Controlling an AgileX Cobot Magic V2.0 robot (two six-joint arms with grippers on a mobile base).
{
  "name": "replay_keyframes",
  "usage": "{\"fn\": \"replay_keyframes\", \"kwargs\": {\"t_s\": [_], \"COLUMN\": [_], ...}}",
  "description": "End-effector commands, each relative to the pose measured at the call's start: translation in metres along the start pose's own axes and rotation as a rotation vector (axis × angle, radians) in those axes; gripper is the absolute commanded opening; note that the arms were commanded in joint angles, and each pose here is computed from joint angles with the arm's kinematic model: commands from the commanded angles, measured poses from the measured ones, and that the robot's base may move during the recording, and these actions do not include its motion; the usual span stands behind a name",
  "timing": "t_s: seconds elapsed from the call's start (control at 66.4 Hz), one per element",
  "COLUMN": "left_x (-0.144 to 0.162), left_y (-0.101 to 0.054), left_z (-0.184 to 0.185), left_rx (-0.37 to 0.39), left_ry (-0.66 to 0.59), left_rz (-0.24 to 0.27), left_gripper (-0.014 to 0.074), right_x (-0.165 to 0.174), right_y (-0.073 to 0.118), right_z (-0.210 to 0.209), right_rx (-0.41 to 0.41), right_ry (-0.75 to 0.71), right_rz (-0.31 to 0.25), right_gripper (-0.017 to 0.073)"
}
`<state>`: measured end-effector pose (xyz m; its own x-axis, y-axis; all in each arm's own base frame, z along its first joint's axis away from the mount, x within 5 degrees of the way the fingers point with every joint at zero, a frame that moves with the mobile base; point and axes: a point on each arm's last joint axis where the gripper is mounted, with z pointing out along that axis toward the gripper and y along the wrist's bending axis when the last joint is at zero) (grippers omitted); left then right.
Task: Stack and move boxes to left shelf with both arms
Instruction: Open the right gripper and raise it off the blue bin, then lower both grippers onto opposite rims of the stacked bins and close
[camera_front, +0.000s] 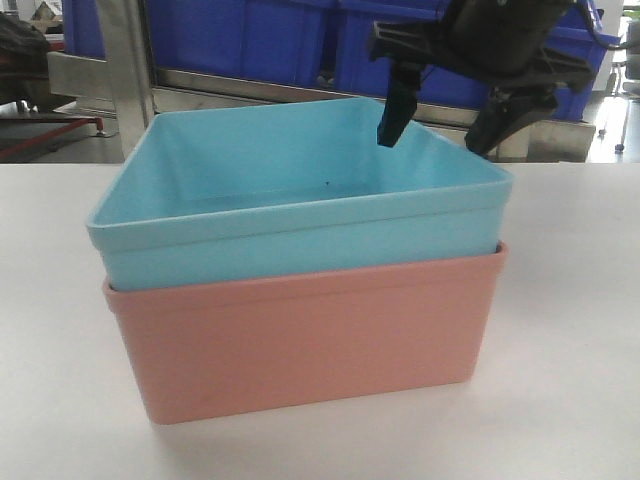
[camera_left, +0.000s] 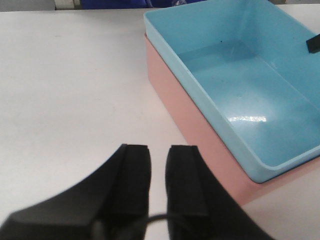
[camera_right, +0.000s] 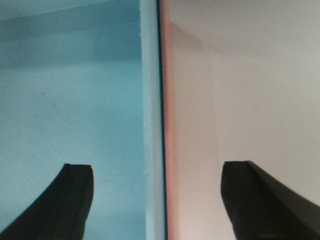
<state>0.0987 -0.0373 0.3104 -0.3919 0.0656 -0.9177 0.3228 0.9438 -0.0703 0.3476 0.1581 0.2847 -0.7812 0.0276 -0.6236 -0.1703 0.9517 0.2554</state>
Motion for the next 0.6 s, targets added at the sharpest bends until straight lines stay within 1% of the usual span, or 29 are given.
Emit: {"fn": "replay_keyframes", "kwargs": {"t_s": [0.0, 0.06, 0.105, 0.12, 0.211, 0.241, 0.271, 0.331, 0.346, 0.406, 0.467, 0.512, 0.587], "left_x": [-0.016, -0.018, -0.022, -0.023, -0.034, -0.039, -0.042, -0.051, -0.053, -0.065, -0.072, -0.080, -0.090], "left_y": [-0.002, -0.002, -0.003, -0.003, -0.006, -0.008, -0.009, -0.012, -0.013, -0.017, -0.020, -0.021, -0.023], "left_z": [-0.005, -0.005, -0.005, -0.005, -0.002, 0.001, 0.005, 0.013, 0.017, 0.029, 0.046, 0.057, 0.082], "left_rx": [0.012, 0.015, 0.023, 0.025, 0.046, 0.055, 0.060, 0.082, 0.091, 0.113, 0.123, 0.127, 0.119], "left_ry": [-0.093, -0.095, -0.091, -0.089, -0.056, -0.036, -0.011, 0.023, 0.043, 0.080, 0.125, 0.141, 0.204], "left_rz": [0.000, -0.004, -0.019, -0.024, -0.063, -0.080, -0.093, -0.133, -0.150, -0.193, -0.223, -0.234, -0.235], "left_gripper": [0.0213, 0.0325, 0.0397, 0.0429, 0.0524, 0.0540, 0.0543, 0.0543, 0.0543, 0.0543, 0.0542, 0.0542, 0.0542], "right_x": [-0.027, -0.031, -0.033, -0.033, -0.033, -0.033, -0.032, -0.029, -0.029, -0.028, -0.028, -0.027, -0.028], "right_y": [0.006, 0.007, 0.008, 0.008, 0.008, 0.008, 0.007, 0.007, 0.006, 0.006, 0.006, 0.008, 0.009], "right_z": [-0.045, -0.054, -0.058, -0.061, -0.066, -0.066, -0.067, -0.067, -0.066, -0.066, -0.066, -0.066, -0.066], "right_rx": [-0.018, -0.006, 0.000, 0.006, 0.021, 0.026, 0.030, 0.037, 0.039, 0.042, 0.038, 0.024, 0.008], "right_ry": [-0.143, -0.141, -0.136, -0.133, -0.092, -0.076, -0.062, -0.036, -0.028, -0.016, -0.014, -0.013, -0.016], "right_rz": [-0.058, -0.078, -0.093, -0.107, -0.161, -0.175, -0.183, -0.202, -0.207, -0.226, -0.236, -0.233, -0.236], "right_gripper": [0.0592, 0.0592, 0.0592, 0.0592, 0.0592, 0.0592, 0.0592, 0.0592, 0.0592, 0.0592, 0.0592, 0.0592, 0.0592]}}
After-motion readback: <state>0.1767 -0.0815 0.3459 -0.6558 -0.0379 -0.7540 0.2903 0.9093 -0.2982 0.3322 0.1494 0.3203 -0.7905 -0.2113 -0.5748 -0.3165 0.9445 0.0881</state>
